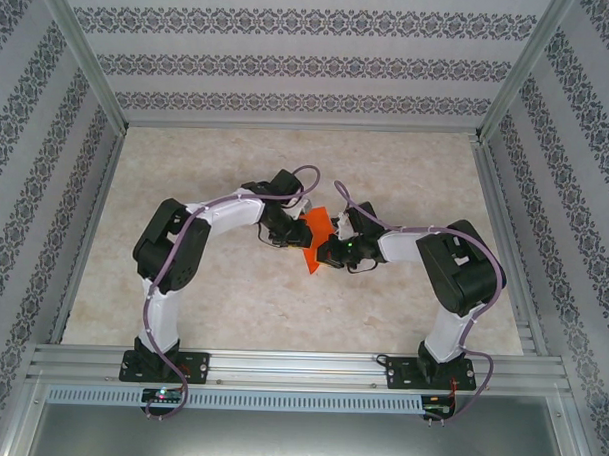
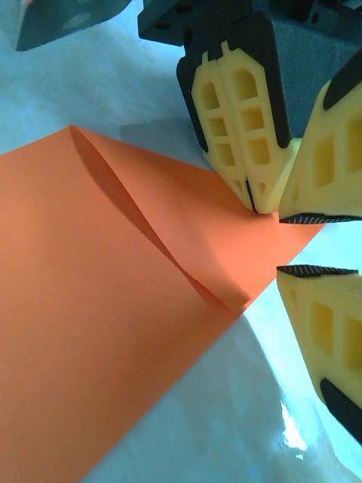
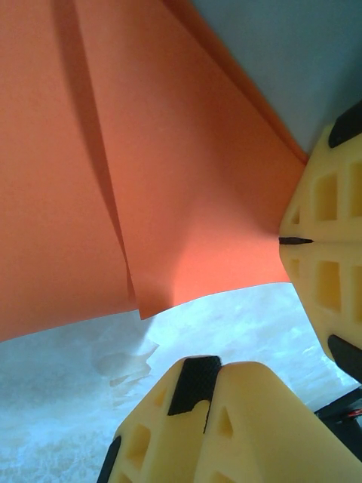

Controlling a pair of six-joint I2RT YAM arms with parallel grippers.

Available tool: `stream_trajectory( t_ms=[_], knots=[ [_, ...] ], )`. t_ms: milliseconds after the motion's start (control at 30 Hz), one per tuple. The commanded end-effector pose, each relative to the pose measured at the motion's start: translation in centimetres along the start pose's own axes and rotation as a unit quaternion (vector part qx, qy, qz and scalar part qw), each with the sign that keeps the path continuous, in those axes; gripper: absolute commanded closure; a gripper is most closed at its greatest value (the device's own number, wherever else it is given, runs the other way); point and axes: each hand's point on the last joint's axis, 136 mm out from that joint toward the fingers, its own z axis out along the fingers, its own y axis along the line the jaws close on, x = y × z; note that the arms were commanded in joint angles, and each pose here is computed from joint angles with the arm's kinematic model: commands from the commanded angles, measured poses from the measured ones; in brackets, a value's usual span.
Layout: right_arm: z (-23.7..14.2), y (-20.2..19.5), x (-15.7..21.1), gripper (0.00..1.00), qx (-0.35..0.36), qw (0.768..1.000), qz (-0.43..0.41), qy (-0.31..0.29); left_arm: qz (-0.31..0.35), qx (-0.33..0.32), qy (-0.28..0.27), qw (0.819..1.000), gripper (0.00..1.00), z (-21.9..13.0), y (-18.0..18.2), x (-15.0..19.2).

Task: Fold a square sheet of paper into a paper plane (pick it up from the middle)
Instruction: Third fold the triangle at the center of the table.

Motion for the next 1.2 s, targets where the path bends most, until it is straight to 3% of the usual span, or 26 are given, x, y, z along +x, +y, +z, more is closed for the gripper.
stream_trajectory(
  t_ms=[0,367,533,800,1167],
  knots=[
    [0.0,-0.9,1.2,0.99,0.015,1.0,0.001,0.014,-0.003,0.014,0.012,1.0,0.76,1.7,-0.2,0.2],
    [-0.3,-0.2,0.9,0.99,0.01,1.0,-0.005,0.008,-0.007,-0.007,0.032,0.999,0.77,3.5,1.5,0.9],
    [-0.6,-0.1,0.7,0.91,0.014,1.0,-0.006,0.002,0.0,-0.059,0.046,0.997,0.76,3.2,3.5,2.0],
    [-1.0,0.4,0.2,0.89,-0.004,1.0,-0.005,-0.009,0.006,-0.124,0.082,0.989,0.79,4.1,6.6,3.5],
    [-2.1,1.8,0.7,0.89,-0.031,0.999,-0.013,-0.018,0.009,-0.142,0.092,0.986,0.79,4.4,7.7,4.3]
  ],
)
